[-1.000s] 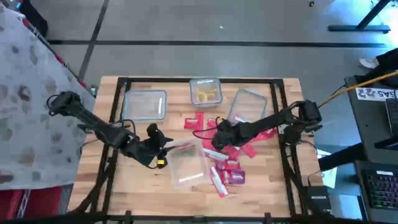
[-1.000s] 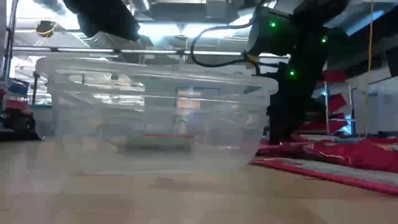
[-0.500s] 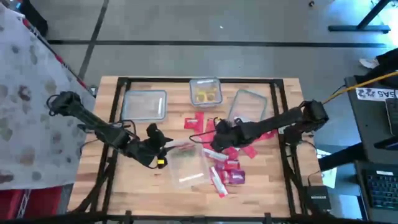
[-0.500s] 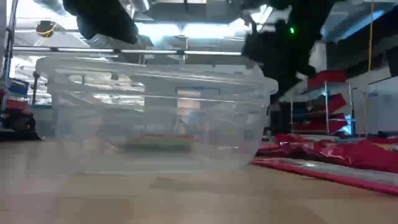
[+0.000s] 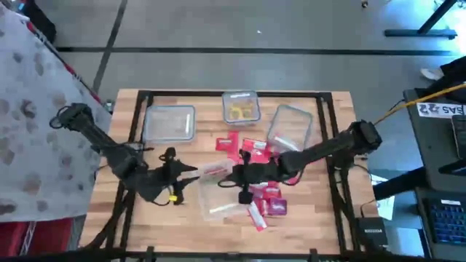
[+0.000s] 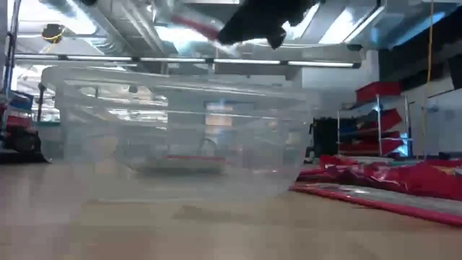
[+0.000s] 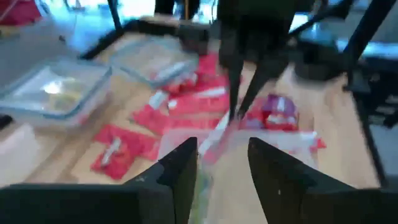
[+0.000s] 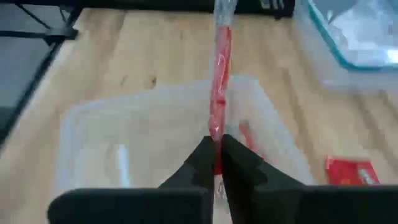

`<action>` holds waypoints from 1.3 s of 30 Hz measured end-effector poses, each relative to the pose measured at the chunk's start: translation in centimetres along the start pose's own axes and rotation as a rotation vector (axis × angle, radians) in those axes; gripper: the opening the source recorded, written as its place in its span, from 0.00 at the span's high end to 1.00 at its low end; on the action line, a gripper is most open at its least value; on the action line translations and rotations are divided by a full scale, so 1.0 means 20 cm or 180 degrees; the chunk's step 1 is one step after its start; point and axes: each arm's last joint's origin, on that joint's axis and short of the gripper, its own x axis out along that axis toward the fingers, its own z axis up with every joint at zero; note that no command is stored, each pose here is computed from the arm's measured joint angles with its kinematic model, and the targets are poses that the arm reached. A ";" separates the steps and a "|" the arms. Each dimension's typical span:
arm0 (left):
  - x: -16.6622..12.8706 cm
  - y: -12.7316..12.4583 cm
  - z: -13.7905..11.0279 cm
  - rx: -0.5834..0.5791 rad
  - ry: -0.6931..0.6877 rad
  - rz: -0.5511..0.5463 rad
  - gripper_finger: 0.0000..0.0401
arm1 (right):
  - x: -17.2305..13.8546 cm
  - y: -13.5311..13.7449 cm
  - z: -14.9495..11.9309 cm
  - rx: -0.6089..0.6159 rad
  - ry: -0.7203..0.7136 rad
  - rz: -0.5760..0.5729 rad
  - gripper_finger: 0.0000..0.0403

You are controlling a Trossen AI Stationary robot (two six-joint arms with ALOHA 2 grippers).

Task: Sort candy
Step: Put the red candy stick into the rectangular transparent bin, then put the purple candy into the rectangular transparent bin

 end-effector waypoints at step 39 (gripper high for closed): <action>0.00 0.00 -0.12 -0.0195 0.0018 0.0185 0.68 | -0.31 0.14 0.16 -0.0850 0.0832 -0.0996 0.71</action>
